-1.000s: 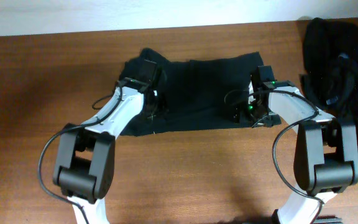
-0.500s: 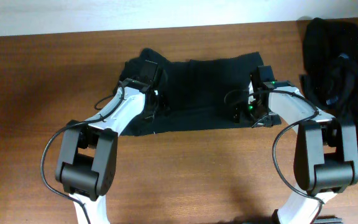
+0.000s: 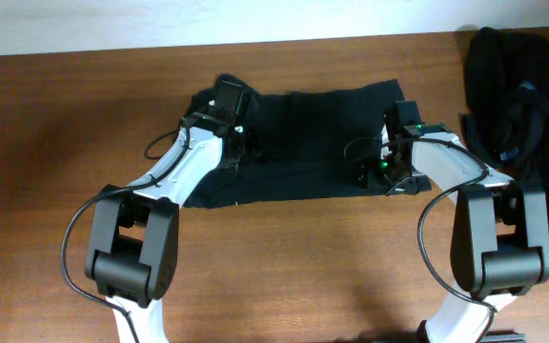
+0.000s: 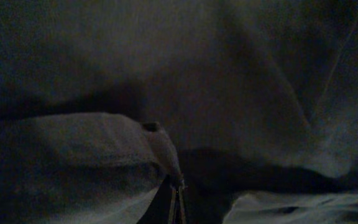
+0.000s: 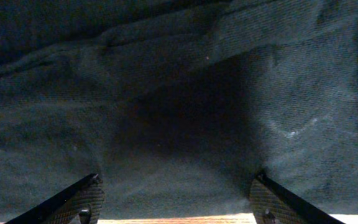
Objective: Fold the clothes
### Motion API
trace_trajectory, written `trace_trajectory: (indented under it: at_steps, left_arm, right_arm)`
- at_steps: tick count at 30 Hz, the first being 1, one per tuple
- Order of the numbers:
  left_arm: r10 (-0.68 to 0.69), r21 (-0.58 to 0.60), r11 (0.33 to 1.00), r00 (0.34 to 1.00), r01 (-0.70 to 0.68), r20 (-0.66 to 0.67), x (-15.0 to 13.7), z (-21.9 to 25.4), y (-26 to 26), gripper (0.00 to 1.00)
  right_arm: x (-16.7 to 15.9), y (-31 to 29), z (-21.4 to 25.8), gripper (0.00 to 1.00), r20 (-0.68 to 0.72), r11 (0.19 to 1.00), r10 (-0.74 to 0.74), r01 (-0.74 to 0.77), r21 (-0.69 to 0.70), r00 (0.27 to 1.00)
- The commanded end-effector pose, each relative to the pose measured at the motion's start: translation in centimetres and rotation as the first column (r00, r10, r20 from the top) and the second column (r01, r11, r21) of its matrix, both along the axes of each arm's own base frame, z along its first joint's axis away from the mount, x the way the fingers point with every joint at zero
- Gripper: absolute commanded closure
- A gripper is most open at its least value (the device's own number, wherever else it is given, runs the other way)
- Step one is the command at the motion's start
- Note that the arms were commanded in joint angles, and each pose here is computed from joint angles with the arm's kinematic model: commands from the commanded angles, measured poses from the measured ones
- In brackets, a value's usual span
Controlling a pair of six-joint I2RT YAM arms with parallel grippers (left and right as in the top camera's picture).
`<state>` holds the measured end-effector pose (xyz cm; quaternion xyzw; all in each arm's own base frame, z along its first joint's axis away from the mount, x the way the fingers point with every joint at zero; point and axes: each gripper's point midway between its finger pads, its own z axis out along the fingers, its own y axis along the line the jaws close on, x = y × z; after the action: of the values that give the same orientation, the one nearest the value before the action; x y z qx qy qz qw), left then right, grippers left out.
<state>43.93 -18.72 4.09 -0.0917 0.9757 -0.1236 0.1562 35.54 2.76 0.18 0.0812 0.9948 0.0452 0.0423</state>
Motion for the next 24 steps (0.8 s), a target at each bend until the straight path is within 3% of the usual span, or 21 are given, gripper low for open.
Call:
trace_trajectory:
  at_steps: [1, 7, 12, 19, 24]
  left_arm:
    - [-0.016, 0.036, 0.999, 0.998, 0.014, 0.053, 1.2, 0.6, 0.2, 0.96]
    - [-0.019, 0.034, 0.999, 0.993, 0.016, 0.114, 2.5, 1.2, 0.0, 0.94]
    - [-0.034, 0.031, 0.999, 0.988, 0.030, 0.148, 3.2, 1.6, -0.3, 0.87]
    - [-0.122, 0.073, 0.992, 0.957, 0.106, 0.264, 5.3, 3.2, -0.7, 0.57]
    - [-0.199, 0.158, 0.974, 0.939, 0.160, 0.280, 5.5, 7.9, 0.5, 0.54]
  right_arm:
    - [-1.6, -0.4, -1.5, 0.20, -0.065, 1.000, -0.009, 0.009, -0.011, 0.998]
    - [-1.6, -0.4, -1.5, 0.20, -0.065, 1.000, -0.009, 0.009, -0.011, 0.998]
    - [-1.6, -0.4, -1.5, 0.20, -0.065, 1.000, -0.009, 0.009, -0.011, 0.998]
    - [-1.6, -0.4, -1.5, 0.20, -0.065, 1.000, -0.009, 0.009, -0.011, 0.998]
    - [-1.6, -0.5, -1.5, 0.04, -0.065, 1.000, -0.009, 0.008, -0.012, 0.998]
